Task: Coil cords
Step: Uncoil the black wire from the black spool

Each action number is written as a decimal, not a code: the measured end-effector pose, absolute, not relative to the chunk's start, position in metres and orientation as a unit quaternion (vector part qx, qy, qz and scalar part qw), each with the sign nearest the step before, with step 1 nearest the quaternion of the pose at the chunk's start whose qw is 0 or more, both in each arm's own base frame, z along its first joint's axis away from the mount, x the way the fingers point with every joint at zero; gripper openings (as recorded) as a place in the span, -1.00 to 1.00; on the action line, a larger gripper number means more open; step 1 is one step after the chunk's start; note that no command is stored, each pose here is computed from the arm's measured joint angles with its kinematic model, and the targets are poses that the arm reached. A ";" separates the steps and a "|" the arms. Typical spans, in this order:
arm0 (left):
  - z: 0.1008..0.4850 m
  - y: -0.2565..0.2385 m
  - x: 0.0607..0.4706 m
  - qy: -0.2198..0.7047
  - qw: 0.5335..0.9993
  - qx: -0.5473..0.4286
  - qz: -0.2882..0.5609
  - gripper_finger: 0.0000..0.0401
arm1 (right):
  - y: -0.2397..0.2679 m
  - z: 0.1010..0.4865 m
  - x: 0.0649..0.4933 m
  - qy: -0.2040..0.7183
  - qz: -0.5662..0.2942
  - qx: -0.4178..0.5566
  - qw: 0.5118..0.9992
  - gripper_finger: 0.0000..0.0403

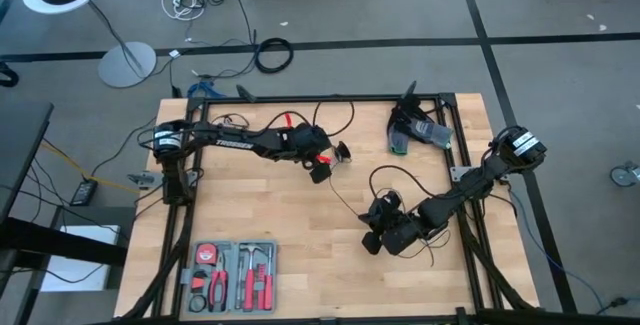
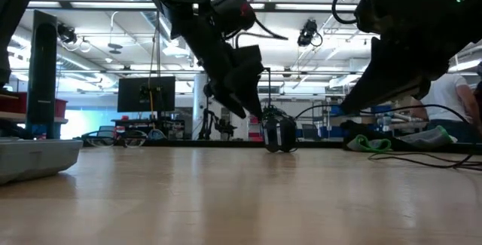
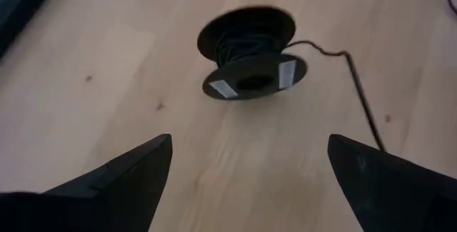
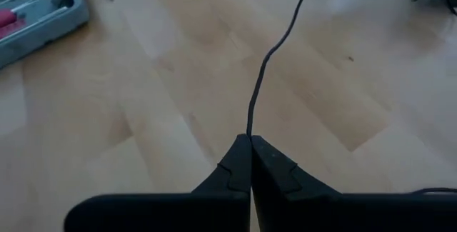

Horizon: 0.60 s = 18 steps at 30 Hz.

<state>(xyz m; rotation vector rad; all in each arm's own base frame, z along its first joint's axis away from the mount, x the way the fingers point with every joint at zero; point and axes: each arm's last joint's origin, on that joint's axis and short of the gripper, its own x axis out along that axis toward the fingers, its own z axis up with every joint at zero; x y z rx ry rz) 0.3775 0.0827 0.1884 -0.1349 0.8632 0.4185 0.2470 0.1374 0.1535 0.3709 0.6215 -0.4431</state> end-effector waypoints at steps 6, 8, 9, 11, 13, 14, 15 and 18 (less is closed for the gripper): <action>0.189 0.069 0.364 0.362 0.904 -0.046 0.222 0.89 | 0.145 0.153 0.243 0.305 -0.201 0.184 0.912 -1.00; 0.186 0.065 0.353 0.340 0.914 -0.050 0.218 0.89 | 0.147 0.153 0.241 0.305 -0.199 0.187 0.913 -1.00; 0.183 0.064 0.346 0.334 0.915 -0.056 0.218 0.89 | 0.148 0.153 0.241 0.306 -0.198 0.185 0.912 -1.00; 0.180 0.063 0.338 0.317 0.921 -0.063 0.219 0.89 | 0.149 0.153 0.240 0.307 -0.195 0.185 0.913 -1.00; 0.174 0.062 0.330 0.316 0.921 -0.063 0.219 0.89 | 0.150 0.153 0.239 0.308 -0.195 0.183 0.913 -1.00; 0.173 0.061 0.330 0.312 0.922 -0.064 0.219 0.89 | 0.150 0.153 0.239 0.308 -0.195 0.182 0.913 -1.00; 0.173 0.061 0.329 0.309 0.923 -0.064 0.219 0.89 | 0.149 0.153 0.239 0.310 -0.195 0.179 0.913 -1.00; 0.172 0.061 0.329 0.309 0.923 -0.064 0.219 0.89 | 0.148 0.152 0.239 0.312 -0.198 0.176 0.912 -0.99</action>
